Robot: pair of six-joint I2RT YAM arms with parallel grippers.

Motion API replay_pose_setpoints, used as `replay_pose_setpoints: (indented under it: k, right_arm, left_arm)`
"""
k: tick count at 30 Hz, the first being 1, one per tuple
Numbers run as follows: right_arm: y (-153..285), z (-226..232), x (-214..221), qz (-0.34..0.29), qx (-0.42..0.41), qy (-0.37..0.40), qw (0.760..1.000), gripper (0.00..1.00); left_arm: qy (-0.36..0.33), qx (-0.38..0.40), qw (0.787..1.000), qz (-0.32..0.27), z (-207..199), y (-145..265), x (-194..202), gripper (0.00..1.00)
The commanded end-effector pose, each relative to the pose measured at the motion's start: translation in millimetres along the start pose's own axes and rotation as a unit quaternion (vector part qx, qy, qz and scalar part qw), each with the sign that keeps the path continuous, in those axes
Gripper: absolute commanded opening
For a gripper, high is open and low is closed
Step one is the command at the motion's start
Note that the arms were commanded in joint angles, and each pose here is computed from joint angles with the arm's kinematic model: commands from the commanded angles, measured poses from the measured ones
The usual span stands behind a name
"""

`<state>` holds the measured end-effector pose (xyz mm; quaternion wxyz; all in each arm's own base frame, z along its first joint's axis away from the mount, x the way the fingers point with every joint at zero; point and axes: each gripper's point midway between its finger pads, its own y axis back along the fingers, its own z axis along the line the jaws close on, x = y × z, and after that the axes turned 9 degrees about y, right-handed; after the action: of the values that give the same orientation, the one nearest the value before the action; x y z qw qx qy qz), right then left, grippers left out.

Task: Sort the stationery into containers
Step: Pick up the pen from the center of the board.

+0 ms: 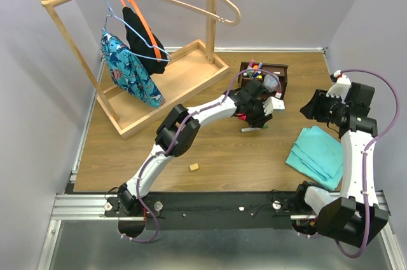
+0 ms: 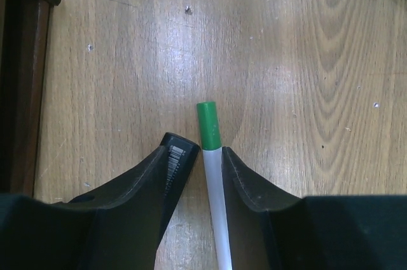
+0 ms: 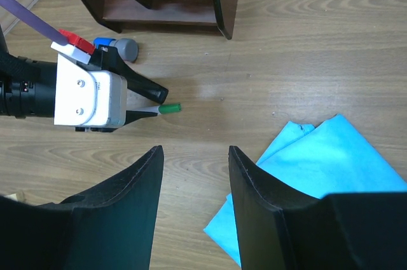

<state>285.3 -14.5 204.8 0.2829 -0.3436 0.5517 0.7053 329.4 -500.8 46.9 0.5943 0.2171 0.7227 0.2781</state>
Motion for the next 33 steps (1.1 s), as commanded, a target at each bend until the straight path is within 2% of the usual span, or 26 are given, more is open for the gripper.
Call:
replay_pose_setpoints:
  k: [1,6,11,15,18,29,33]
  right_arm:
    - [2.1,-4.4,5.7,0.006,0.012,0.000,1.000,0.53]
    - [1.2,-4.3,7.8,0.007,0.011,0.001,1.000,0.53]
    - [0.3,-3.9,8.0,0.007,0.009,0.001,1.000,0.53]
    - [-0.3,-4.0,8.4,0.007,0.008,0.002,1.000,0.53]
    - [1.2,-2.8,7.9,0.006,0.007,0.003,1.000,0.53]
    - [0.6,-3.4,7.7,0.006,0.008,0.000,1.000,0.53]
    - [0.7,-3.0,7.1,0.005,0.008,0.001,1.000,0.53]
  left_arm:
    - [0.014,0.013,1.000,0.025,-9.4,-13.6,21.1,0.47]
    - [0.010,-0.009,0.999,0.034,-6.8,-13.6,26.4,0.45]
    - [-0.008,-0.027,1.000,0.015,-2.7,-10.0,7.5,0.45]
    - [-0.019,-0.008,0.999,0.025,-13.3,-16.3,12.9,0.38]
    - [-0.016,-0.002,0.999,0.037,-19.9,-20.5,22.4,0.36]
    - [-0.026,-0.011,0.998,0.055,-17.4,-21.0,33.6,0.41]
    - [-0.028,-0.006,0.997,0.072,-20.5,-23.3,46.7,0.33]
